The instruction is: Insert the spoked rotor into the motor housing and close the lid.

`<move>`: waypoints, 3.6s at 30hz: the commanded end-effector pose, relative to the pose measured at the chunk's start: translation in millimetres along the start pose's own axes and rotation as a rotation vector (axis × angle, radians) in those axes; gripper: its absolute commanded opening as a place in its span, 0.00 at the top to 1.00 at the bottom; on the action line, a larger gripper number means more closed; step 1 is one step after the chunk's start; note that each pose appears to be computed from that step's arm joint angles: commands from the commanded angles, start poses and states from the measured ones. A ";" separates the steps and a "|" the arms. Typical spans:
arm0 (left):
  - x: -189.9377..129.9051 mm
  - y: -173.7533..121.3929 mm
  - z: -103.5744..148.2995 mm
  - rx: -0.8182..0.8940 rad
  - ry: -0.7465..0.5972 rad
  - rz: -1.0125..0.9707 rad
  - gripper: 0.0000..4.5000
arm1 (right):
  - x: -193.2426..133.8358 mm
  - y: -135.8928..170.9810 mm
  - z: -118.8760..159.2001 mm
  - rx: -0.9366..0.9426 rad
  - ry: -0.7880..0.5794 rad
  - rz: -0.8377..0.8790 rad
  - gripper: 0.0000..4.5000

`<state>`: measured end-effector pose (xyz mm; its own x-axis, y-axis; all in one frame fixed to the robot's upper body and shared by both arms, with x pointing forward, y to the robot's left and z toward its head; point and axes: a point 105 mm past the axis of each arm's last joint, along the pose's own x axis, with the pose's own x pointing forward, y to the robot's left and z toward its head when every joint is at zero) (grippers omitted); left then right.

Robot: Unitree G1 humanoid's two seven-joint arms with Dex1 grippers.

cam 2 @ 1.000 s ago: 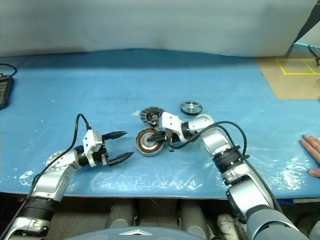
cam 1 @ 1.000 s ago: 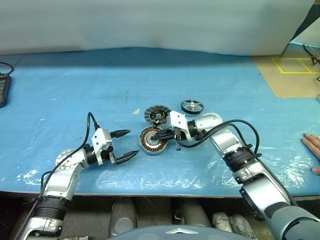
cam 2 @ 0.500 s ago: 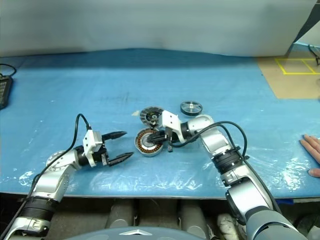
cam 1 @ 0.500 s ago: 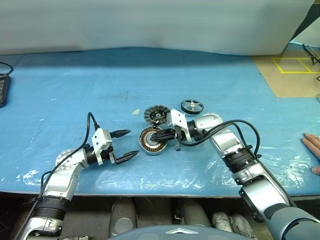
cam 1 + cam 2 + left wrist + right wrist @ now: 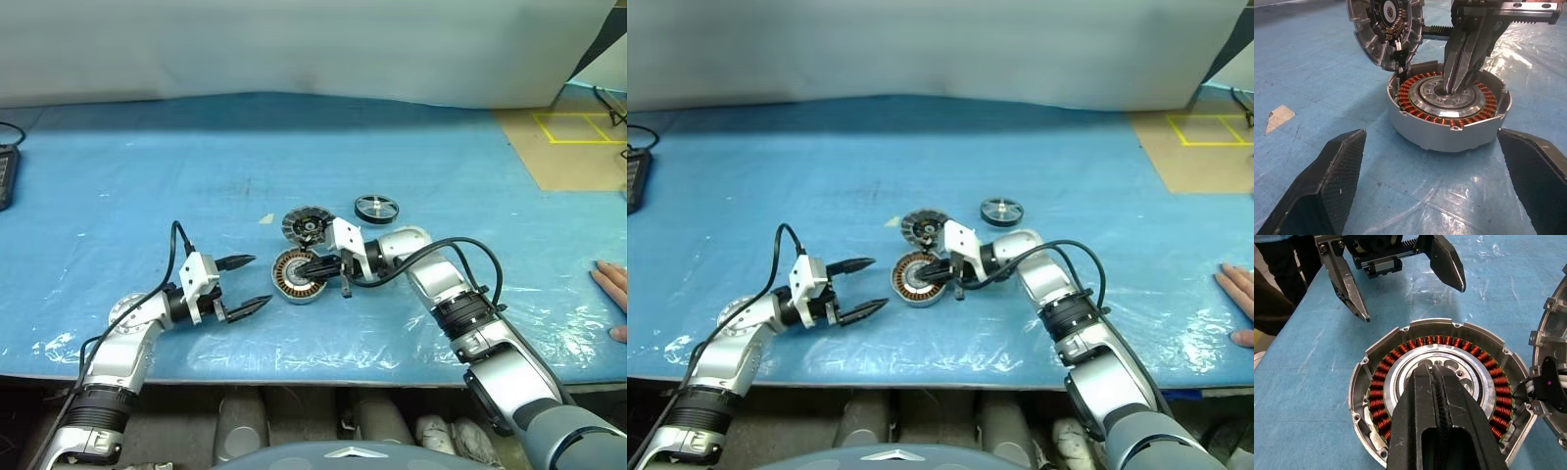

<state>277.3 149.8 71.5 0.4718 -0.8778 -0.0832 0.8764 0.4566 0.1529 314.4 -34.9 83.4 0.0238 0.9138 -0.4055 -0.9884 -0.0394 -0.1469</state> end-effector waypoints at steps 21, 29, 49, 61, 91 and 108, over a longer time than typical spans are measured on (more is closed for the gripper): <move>-0.8 0.0 4.3 0.018 -0.015 -0.001 0.00 | -21.9 -1.1 33.9 0.001 -0.146 0.003 0.99; 2.6 1.4 4.8 0.021 -0.018 -0.010 0.00 | -11.6 -6.0 13.9 0.031 -0.100 -0.044 0.99; 0.1 -0.9 4.1 0.019 -0.014 -0.001 0.00 | 0.9 -11.3 7.7 0.004 -0.064 -0.041 0.99; -1.1 -1.6 3.2 0.015 -0.012 0.000 0.00 | 4.2 -7.9 4.4 -0.069 0.029 -0.045 0.99; 3.1 -1.7 2.0 0.001 -0.028 -0.007 0.00 | -116.0 -33.6 -13.9 0.139 0.007 -0.407 0.99; 5.4 1.1 2.8 0.007 -0.029 -0.017 0.00 | -166.6 -91.7 -19.9 0.074 0.078 -0.693 0.51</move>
<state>281.1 141.8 68.1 0.4472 -0.8915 -0.0721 0.8905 0.4361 0.1298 397.3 -190.3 125.4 0.6349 0.6857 -0.3561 -0.7726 0.5671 -0.2855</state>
